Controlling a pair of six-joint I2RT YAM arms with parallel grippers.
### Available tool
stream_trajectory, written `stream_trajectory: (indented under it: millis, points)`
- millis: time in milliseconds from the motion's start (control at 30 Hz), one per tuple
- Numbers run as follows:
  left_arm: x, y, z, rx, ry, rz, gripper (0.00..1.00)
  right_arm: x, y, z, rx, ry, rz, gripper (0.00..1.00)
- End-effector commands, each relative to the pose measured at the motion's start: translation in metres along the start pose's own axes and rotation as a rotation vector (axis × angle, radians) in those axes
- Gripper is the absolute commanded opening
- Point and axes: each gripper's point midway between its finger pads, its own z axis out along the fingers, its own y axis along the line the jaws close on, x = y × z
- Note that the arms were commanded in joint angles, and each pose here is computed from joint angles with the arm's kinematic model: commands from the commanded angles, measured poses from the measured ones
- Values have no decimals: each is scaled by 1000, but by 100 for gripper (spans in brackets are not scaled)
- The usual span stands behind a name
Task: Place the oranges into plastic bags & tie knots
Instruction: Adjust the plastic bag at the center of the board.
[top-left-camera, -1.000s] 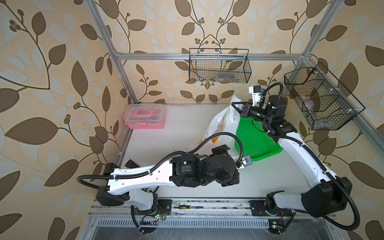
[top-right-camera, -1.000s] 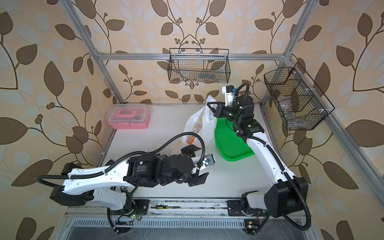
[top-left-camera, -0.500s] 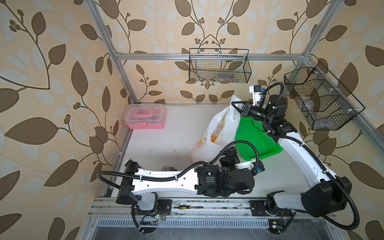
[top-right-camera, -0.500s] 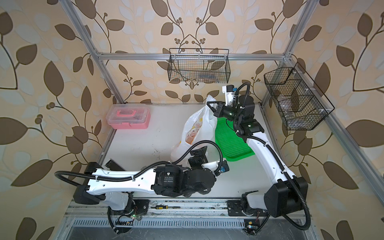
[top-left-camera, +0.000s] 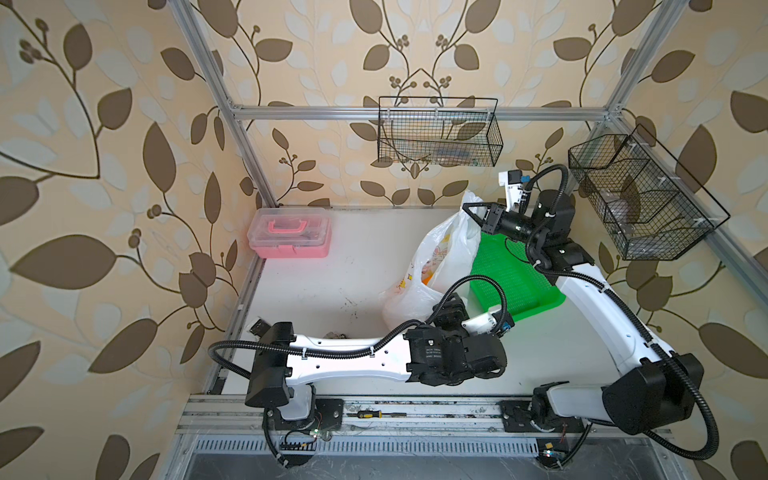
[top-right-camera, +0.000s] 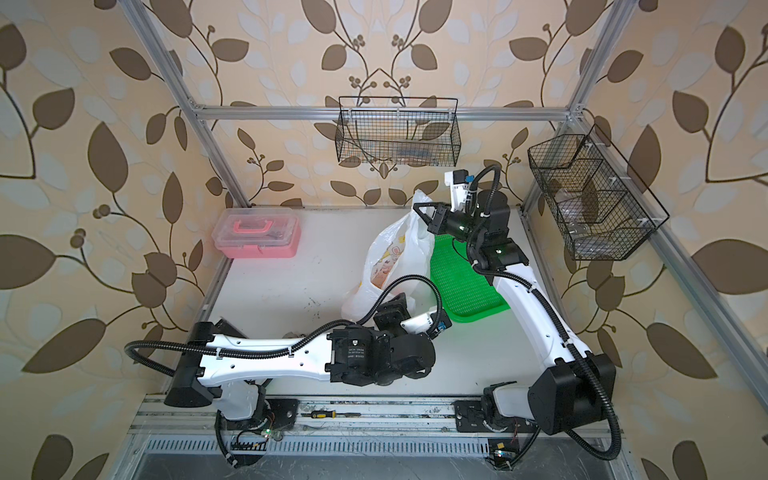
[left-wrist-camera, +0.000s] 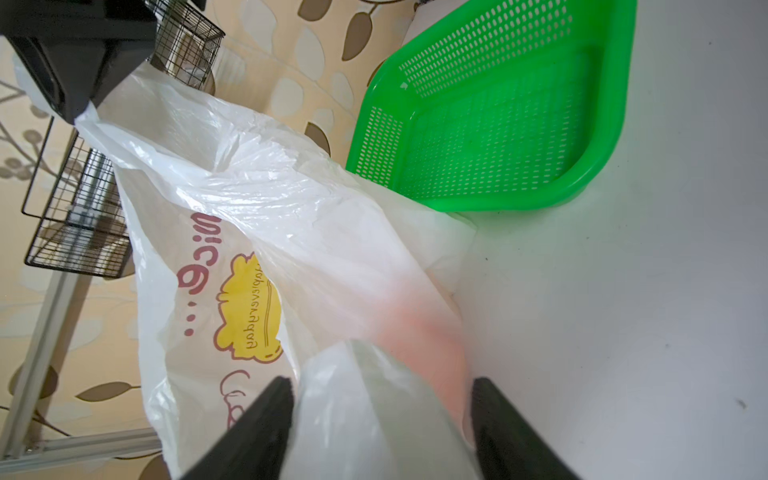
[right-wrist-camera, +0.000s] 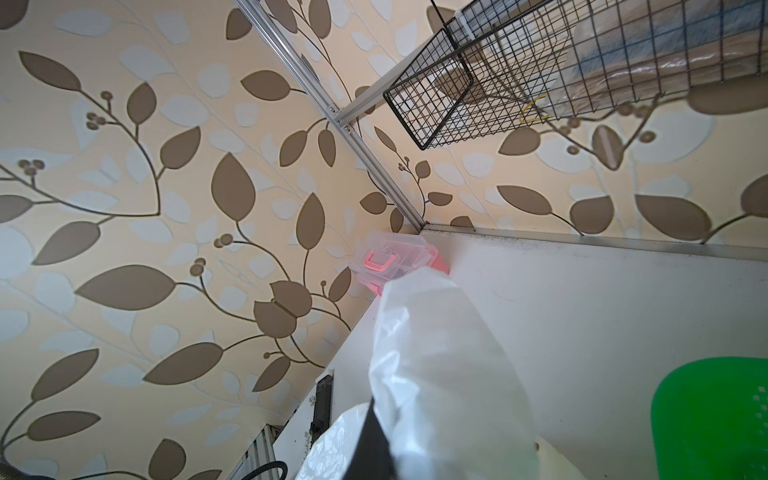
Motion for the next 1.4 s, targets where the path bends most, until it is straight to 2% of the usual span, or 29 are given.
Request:
stream_trajectory:
  millis: [0, 100, 133, 267, 433, 600, 700, 867, 1100, 1133, 1233, 1300, 1367]
  points:
    - [4, 26, -9, -29, -2, -78, 26, -4, 4, -4, -11, -10, 2, 0]
    - [1, 46, -20, -6, -44, -129, 2, -6, 7, -7, -13, -12, 0, 0]
    - [-1, 55, -24, 1, -65, -146, 0, -6, 8, -8, -12, -10, -2, 0]
    - [-7, 104, -48, 68, -176, -262, 0, -12, 8, -19, 3, -24, -5, 0]
    - [2, 174, -71, 129, -304, -429, 0, -15, 20, -34, -9, -29, 0, 0]
    - [11, 237, -95, 133, -427, -551, 0, -13, 40, -52, -36, -39, 5, 0]
    - [14, 254, -92, 149, -445, -591, 0, -13, 46, -66, -27, -62, -6, 0]
    - [14, 255, -76, 221, -448, -645, 0, -13, 47, -86, -24, -88, -5, 0]
    - [16, 254, -53, 382, -491, -747, 0, 1, 8, -88, 31, -60, 57, 1]
    - [14, 248, -50, 421, -491, -742, 0, 4, 0, -89, 49, -53, 66, 3]
    - [4, 231, -47, 558, -500, -723, 0, 3, -6, -99, 91, -52, 34, 19]
    - [-1, 225, -48, 628, -507, -719, 0, -2, -1, -113, 143, -65, -26, 38]
    - [-4, 222, -50, 670, -522, -715, 0, -3, 3, -131, 225, -72, -98, 53]
